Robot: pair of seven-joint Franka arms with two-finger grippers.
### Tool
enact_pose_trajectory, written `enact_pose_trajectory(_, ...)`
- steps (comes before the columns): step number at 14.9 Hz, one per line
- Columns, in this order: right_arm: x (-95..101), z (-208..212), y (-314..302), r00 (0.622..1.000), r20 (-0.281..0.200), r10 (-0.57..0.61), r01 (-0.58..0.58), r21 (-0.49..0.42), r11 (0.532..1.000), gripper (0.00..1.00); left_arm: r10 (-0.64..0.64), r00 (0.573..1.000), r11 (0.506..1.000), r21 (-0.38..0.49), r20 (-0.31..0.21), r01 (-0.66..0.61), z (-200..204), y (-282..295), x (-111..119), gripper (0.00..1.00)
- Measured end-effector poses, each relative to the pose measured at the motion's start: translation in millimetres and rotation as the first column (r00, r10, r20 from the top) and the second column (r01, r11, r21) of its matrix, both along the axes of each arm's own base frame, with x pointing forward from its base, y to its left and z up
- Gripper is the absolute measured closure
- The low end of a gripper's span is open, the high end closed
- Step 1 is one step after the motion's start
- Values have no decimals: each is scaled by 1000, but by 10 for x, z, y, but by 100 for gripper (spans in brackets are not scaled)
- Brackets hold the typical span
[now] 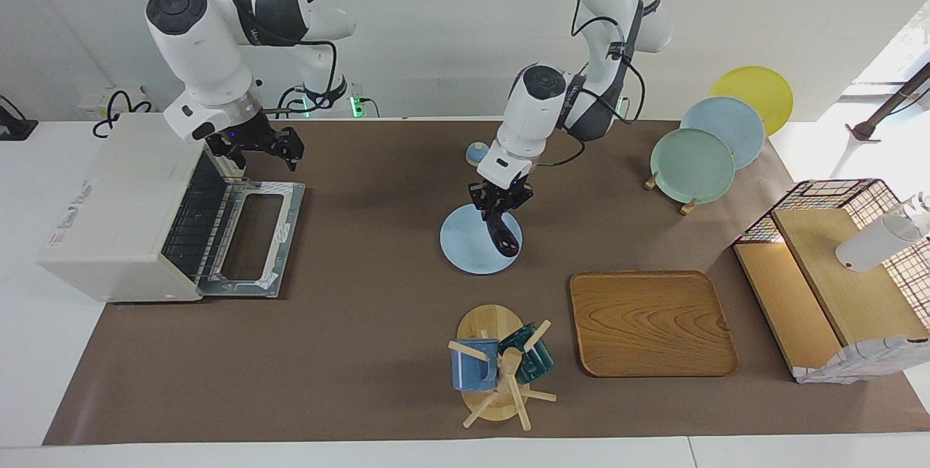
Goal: Put eggplant into oven
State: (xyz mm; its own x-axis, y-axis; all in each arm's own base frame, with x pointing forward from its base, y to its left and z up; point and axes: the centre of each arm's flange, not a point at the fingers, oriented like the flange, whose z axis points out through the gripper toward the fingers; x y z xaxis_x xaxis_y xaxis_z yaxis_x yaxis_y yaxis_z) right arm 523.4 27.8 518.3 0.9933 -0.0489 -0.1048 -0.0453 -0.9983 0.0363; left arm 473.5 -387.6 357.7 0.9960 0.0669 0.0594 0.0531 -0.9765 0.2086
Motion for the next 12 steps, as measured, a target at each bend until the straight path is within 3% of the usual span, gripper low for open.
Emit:
enact_pose_trajectory(4,-3,-10,23,1000,-2,11,-11,3,1000,0,-6,1000,1000,0,5,6,-415,-118,6,73)
enact_pose_trajectory(9,0,-6,50,1000,2,30,-30,6,1000,0,-6,1000,1000,-4,13,6,-437,-136,21,73)
enact_pose_trajectory(10,0,-6,60,999,3,32,-32,6,999,0,-5,1000,1000,-4,14,5,-432,-129,31,67)
enact_pose_trajectory(12,1,-5,80,999,4,41,-41,6,999,0,0,1000,1000,-4,19,0,-384,-96,82,48)
